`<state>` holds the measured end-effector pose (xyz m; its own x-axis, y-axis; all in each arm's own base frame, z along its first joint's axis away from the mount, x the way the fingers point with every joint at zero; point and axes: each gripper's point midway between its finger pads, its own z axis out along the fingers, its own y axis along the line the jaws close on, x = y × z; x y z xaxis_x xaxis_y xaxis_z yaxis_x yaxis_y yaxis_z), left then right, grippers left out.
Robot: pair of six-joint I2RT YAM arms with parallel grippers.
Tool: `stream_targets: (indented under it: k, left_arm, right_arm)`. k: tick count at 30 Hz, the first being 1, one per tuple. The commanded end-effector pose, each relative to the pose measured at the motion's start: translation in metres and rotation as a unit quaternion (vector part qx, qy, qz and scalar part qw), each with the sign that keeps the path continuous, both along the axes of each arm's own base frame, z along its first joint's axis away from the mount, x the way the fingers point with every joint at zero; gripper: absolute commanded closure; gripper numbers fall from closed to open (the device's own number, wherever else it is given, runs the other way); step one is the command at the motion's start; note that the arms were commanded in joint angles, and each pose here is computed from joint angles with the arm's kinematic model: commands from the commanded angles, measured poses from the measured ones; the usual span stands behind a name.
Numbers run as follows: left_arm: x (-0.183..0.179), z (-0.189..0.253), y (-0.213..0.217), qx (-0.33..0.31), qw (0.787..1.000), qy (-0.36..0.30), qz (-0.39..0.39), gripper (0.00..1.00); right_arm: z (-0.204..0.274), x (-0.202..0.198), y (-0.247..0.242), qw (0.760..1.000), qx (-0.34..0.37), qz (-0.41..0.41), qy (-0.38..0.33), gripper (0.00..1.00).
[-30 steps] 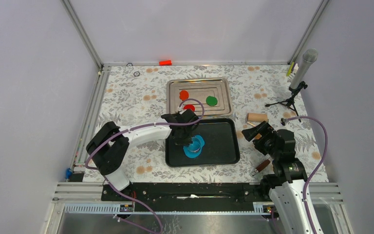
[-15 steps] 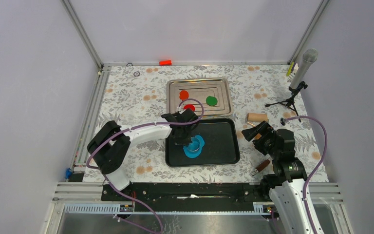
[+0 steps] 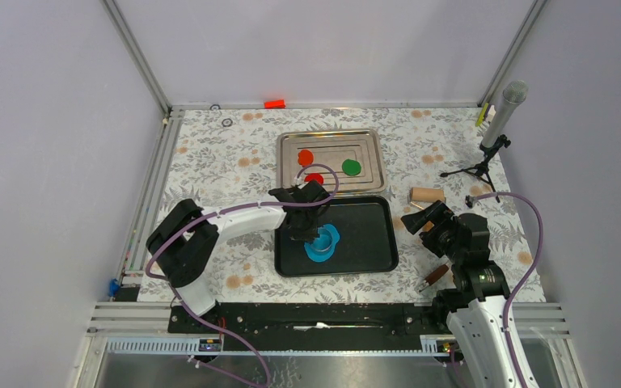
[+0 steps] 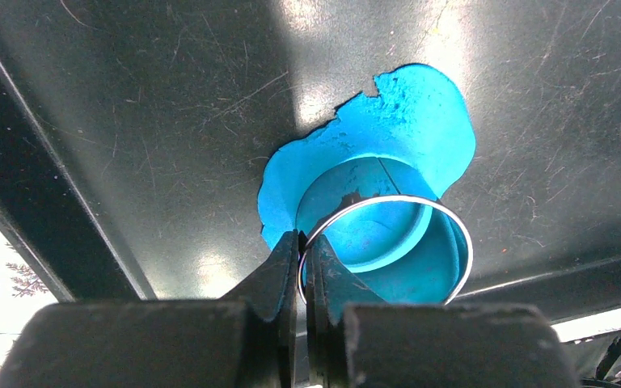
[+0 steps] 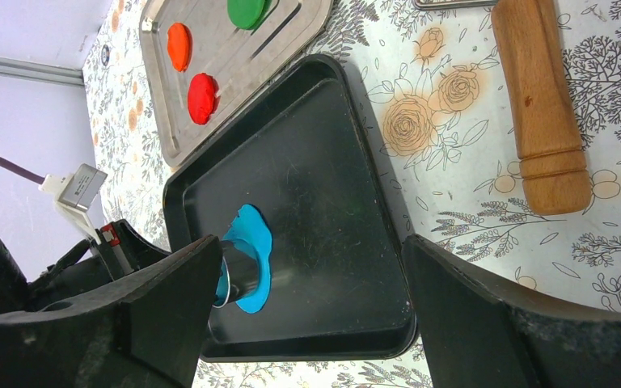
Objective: Roll out the dumpling wrappers from the dough
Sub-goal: Place the dumpling mold on the dumpling wrapper.
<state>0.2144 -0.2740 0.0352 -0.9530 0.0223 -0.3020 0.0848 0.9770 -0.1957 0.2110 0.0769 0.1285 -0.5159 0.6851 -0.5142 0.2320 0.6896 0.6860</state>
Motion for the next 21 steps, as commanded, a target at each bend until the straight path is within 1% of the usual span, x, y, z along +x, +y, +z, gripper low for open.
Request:
stream_targets:
  k: [1,9,11,13,15,18,21]
  left_arm:
    - [0.003,-0.003,-0.007,-0.013,1.000,-0.001,-0.004,1.00]
    - [-0.002,-0.008,-0.004,-0.005,1.000,0.011,-0.011,1.00]
    - [-0.004,-0.009,-0.003,-0.005,1.000,0.013,-0.010,0.93]
    - [-0.004,-0.007,-0.002,-0.006,1.000,0.012,-0.010,0.81]
    - [-0.004,-0.005,-0.003,-0.008,1.000,0.010,-0.010,0.74]
    - [-0.002,0.002,-0.004,-0.011,1.000,0.004,-0.013,0.70]
    - [0.001,0.012,-0.003,-0.006,1.000,-0.004,-0.024,0.63]
  right_arm:
    - [0.008,0.006,-0.003,1.000,-0.006,-0.006,-0.017,0.10]
    - [0.008,0.006,-0.003,1.000,-0.005,-0.005,-0.016,0.10]
    - [0.008,0.006,-0.003,1.000,-0.006,-0.006,-0.016,0.10]
    - [0.009,0.007,-0.003,1.000,-0.006,-0.006,-0.017,0.10]
    - [0.008,0.006,-0.003,1.000,-0.006,-0.005,-0.015,0.10]
    - [0.009,0.007,-0.003,1.000,-0.005,-0.005,-0.017,0.10]
    - [0.010,0.007,-0.002,1.000,-0.004,-0.004,-0.017,0.09]
